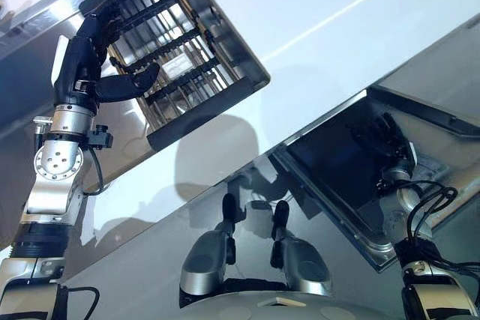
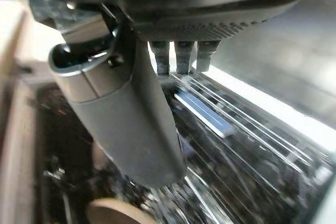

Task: Pick up plates and place into dishwasher.

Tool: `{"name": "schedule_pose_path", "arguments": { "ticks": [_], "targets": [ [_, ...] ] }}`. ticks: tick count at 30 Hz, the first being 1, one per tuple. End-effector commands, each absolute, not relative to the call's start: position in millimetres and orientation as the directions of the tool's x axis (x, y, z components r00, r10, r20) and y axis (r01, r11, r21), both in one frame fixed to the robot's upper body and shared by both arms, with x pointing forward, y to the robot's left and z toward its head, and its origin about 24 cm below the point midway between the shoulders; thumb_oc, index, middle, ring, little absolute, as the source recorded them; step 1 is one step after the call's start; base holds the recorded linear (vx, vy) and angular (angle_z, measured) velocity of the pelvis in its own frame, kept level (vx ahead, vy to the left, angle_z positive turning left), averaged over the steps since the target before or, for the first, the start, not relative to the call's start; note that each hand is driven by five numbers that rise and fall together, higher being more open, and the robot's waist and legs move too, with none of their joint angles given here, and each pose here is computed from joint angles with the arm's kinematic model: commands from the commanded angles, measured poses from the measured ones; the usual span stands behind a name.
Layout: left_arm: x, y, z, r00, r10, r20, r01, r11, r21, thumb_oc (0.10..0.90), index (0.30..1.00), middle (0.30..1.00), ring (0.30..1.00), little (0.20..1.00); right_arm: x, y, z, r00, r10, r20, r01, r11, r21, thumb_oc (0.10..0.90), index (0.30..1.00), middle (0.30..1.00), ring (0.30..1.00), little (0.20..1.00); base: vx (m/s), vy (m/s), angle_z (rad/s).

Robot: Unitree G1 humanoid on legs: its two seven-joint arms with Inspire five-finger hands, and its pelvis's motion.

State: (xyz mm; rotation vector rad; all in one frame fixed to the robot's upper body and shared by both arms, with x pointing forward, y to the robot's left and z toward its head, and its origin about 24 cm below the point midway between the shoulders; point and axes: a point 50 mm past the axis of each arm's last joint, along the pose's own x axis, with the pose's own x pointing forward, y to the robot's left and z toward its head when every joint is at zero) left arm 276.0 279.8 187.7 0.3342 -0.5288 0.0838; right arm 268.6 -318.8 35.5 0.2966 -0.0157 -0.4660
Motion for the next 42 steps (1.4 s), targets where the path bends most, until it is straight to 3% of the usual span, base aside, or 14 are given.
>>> {"name": "schedule_pose_path", "arguments": {
  "ticks": [1,15,19,23,34,42],
  "targets": [
    [262,288,214,0.755,0.012,0.655,-0.222,0.946,0.238,0.8,0.9,0.9,0.9,0.9,260,-338,68,0.854,-0.507,0.113,0.472,0.848,0.239,0.8,0.9,0.9,0.9,0.9,0.01,0.025,-0.21],
    [276,287,195,0.829,0.01,0.559,-0.163,0.961,0.225,0.8,0.9,0.9,0.9,0.9,205,-389,34,0.546,-0.832,-0.096,0.836,0.533,0.132,0.8,0.9,0.9,0.9,0.9,-0.03,0.021,-0.17],
    [279,293,195,0.84,0.041,0.541,-0.185,0.959,0.215,0.8,0.9,0.9,0.9,0.9,176,-398,19,0.359,-0.927,-0.108,0.932,0.349,0.097,0.8,0.9,0.9,0.9,0.9,-0.01,-0.002,-0.1],
    [281,302,189,0.859,0.095,0.504,-0.228,0.951,0.209,0.8,0.9,0.9,0.9,0.9,162,-396,11,0.274,-0.957,-0.096,0.96,0.267,0.081,0.8,0.9,0.9,0.9,0.9,0.0,-0.005,-0.18],
    [280,318,155,0.872,0.243,0.425,-0.307,0.947,0.089,0.8,0.9,0.9,0.9,0.9,148,-397,-18,0.327,-0.902,-0.282,0.94,0.281,0.193,0.8,0.9,0.9,0.9,0.9,-0.01,-0.032,-0.09],
    [289,308,196,0.761,0.229,0.606,-0.252,0.967,-0.049,0.8,0.9,0.9,0.9,0.9,190,-394,-3,0.485,-0.835,-0.258,0.821,0.334,0.463,0.8,0.9,0.9,0.9,0.9,-0.16,-0.046,-0.04]
  ]
}}
